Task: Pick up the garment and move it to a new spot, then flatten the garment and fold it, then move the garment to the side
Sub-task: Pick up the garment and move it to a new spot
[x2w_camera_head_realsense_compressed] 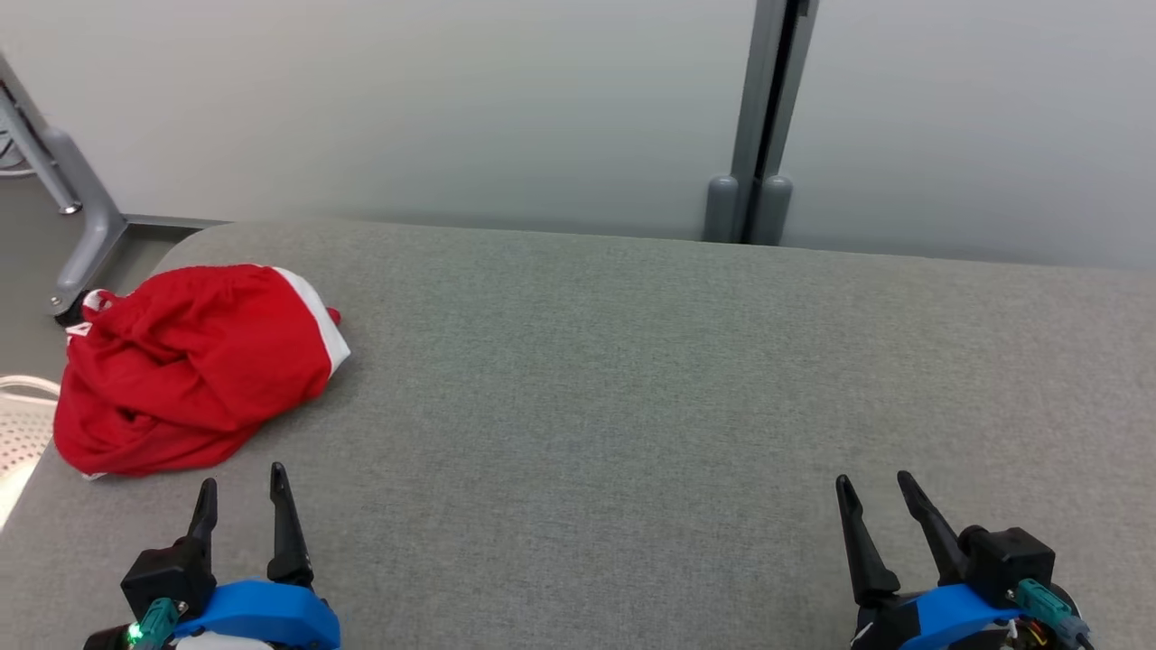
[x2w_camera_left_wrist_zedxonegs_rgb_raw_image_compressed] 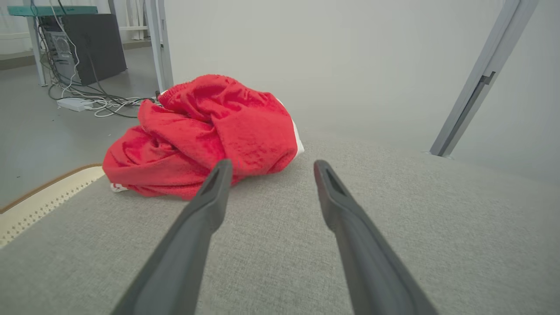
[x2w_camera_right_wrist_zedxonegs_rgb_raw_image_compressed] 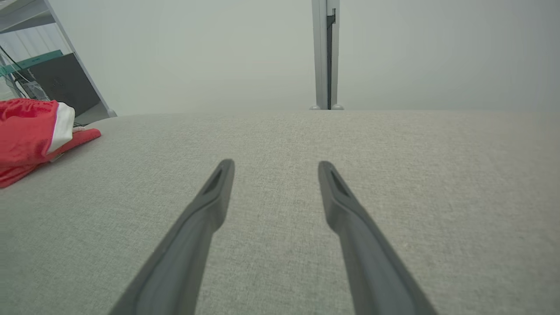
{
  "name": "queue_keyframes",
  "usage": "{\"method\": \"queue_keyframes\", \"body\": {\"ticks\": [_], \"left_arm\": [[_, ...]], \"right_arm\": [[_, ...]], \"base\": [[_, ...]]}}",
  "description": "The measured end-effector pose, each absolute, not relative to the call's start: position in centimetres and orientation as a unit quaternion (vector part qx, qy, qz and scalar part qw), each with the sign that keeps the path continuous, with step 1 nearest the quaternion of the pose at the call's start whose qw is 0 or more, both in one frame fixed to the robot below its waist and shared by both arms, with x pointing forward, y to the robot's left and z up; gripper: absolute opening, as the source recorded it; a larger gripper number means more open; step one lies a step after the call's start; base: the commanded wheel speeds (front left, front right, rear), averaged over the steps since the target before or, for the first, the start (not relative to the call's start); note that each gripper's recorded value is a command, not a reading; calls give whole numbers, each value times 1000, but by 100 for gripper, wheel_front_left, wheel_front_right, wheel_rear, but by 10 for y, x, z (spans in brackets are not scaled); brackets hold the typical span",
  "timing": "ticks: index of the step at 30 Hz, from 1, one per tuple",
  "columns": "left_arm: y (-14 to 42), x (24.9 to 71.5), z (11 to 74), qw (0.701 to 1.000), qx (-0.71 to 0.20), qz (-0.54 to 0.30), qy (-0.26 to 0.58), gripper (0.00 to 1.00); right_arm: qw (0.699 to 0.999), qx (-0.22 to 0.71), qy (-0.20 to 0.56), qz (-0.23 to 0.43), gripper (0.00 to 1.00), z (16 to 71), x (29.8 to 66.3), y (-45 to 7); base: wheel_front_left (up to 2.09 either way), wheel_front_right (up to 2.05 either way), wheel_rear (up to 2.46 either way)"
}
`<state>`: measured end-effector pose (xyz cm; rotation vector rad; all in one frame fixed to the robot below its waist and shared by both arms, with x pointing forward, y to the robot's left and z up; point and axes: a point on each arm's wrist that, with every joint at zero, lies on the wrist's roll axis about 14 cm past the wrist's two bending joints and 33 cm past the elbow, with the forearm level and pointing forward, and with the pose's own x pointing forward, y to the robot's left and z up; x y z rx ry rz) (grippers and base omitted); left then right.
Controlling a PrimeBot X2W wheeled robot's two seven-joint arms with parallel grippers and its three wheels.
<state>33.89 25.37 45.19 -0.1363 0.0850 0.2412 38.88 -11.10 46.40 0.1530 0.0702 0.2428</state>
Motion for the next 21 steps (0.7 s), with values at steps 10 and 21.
{"method": "queue_keyframes", "body": {"ticks": [10,21], "left_arm": [[298,302,458,978,-63,195,30,100],[337,259,463,960,-58,273,20,100]], "right_arm": [[979,75,31,189,100,469,403,-62],[961,74,42,263,100,463,409,-6]], "base": [[0,0,0],[0,0,0]]}}
